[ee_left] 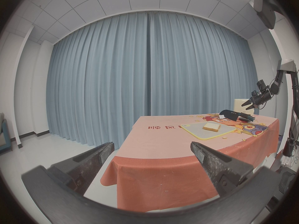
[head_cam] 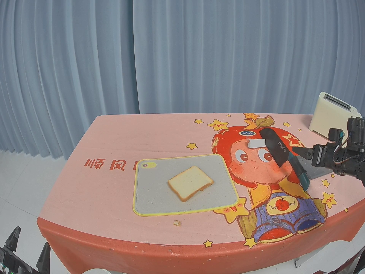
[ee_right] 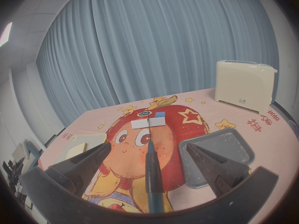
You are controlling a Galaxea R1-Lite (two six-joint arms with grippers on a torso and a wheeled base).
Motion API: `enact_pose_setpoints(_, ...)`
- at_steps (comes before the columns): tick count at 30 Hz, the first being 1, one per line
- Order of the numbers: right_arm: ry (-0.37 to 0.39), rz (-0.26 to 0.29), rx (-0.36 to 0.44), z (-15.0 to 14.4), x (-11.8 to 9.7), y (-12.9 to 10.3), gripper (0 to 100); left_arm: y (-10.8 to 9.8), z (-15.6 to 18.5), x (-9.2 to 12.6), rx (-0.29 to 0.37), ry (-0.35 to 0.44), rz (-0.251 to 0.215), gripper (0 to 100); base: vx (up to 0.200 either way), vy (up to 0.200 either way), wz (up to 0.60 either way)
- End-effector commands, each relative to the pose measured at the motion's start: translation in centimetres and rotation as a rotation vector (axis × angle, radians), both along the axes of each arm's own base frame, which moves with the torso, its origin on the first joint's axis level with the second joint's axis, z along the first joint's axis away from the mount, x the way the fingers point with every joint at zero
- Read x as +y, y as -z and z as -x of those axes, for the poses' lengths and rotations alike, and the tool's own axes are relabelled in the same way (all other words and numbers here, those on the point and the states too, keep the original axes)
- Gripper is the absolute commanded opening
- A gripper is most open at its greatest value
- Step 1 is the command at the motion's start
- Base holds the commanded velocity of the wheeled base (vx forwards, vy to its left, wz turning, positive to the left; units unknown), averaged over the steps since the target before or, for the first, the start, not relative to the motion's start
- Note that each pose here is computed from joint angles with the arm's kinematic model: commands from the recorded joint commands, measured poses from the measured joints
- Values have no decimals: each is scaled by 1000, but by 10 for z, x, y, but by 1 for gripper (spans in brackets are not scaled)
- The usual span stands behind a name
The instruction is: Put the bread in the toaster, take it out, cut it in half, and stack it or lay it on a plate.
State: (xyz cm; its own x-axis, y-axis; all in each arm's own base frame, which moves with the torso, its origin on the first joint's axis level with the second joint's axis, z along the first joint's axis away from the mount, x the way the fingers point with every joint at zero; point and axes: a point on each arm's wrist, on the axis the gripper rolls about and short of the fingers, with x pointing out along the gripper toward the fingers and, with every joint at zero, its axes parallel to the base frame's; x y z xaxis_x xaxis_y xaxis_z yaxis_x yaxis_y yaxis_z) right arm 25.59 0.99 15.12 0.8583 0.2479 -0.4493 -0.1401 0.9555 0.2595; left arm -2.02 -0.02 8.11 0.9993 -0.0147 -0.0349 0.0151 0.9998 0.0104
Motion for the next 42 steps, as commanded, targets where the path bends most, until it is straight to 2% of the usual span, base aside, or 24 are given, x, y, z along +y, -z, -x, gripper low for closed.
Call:
enact_pose_setpoints(1,-26,-8,63,-6,0,22,100,4,-1,0,17,1,0,100,0,0,0)
enact_pose_setpoints(4,-50,-22,62,-12,1,31,100,4,-1,0,17,1,0,100,0,0,0)
enact_pose_setpoints(15,-66,-11,81,-11,3,41,100,4,-1,0,17,1,0,100,0,0,0)
enact_pose_setpoints(42,-79,-10,116,-10,7,50,100,4,-1,0,17,-1,0,100,0,0,0)
